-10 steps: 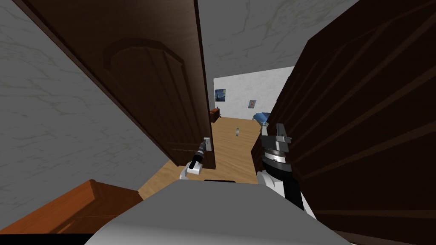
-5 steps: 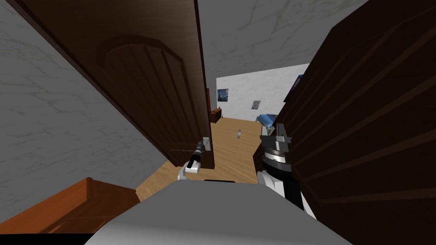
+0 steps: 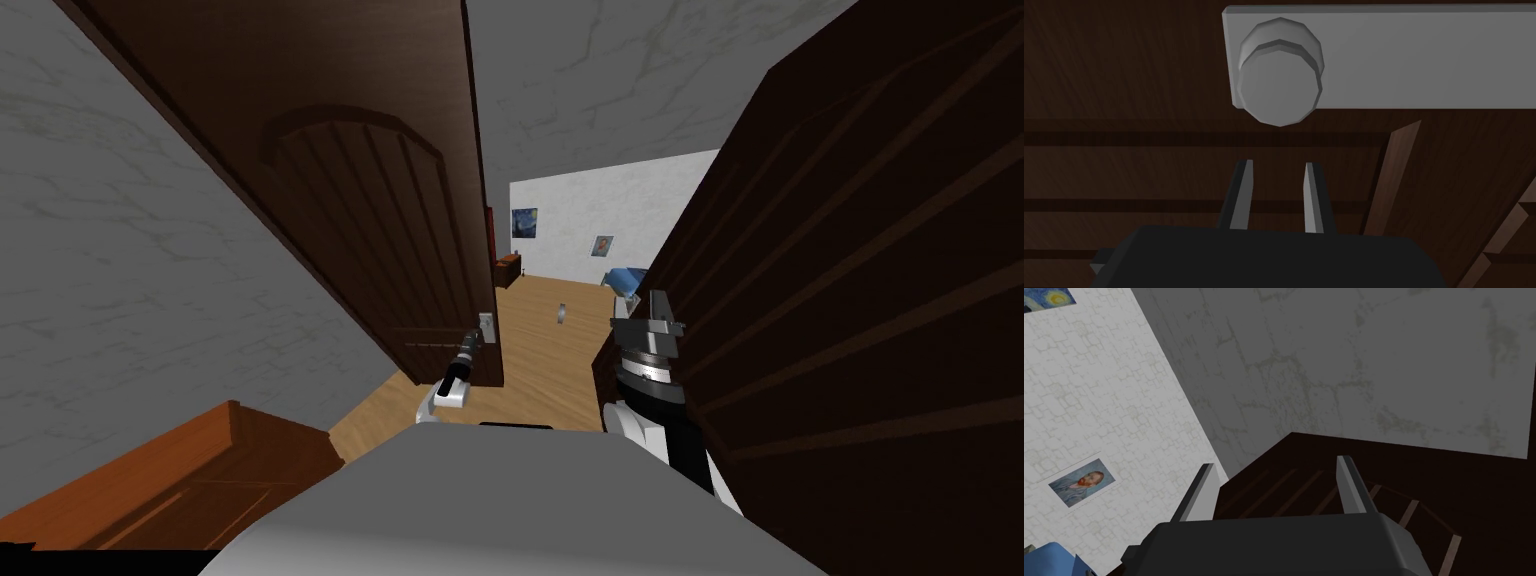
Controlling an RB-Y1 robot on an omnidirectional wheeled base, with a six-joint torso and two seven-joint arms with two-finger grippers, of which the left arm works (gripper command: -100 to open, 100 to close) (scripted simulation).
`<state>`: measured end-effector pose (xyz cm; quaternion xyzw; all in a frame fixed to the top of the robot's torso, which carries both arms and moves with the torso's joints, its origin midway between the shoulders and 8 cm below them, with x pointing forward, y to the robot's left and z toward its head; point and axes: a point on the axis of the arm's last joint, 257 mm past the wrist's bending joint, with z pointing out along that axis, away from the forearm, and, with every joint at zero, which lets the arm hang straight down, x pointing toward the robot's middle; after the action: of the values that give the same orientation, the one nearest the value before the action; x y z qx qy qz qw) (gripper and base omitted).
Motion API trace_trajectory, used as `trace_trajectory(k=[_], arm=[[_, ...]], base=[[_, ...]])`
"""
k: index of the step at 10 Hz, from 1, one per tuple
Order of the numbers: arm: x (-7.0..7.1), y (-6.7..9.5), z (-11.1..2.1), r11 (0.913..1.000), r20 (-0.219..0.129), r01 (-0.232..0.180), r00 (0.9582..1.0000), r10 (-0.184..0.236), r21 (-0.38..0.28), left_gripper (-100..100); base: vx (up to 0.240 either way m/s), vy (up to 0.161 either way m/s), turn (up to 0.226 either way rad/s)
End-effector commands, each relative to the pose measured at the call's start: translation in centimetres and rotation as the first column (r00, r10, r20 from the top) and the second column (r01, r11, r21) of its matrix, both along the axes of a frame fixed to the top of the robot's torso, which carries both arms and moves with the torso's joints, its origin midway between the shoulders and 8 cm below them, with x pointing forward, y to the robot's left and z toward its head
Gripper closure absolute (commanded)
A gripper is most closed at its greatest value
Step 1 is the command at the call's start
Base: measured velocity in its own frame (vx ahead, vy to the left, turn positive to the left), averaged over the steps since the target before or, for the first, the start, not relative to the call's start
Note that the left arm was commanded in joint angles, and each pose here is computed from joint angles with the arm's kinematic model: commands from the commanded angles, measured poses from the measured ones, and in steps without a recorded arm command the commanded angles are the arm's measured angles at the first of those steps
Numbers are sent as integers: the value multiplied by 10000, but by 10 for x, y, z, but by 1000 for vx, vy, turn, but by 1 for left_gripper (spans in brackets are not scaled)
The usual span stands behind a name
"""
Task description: Push the door open
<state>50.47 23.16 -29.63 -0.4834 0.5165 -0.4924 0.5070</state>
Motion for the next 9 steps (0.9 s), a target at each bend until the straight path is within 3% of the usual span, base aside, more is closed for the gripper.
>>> trace_trajectory(k=[1, 5, 9], arm=[[-2, -3, 0, 10000, -4, 35, 10000, -35, -83, -100], [-5, -12, 1, 9995, 0, 80, 10000, -80, -314, -100], [-1, -4, 0, 9999, 41, 23, 10000, -22, -171, -100]], base=[[-211, -13, 16], [-197, -34, 10], [176, -15, -18]])
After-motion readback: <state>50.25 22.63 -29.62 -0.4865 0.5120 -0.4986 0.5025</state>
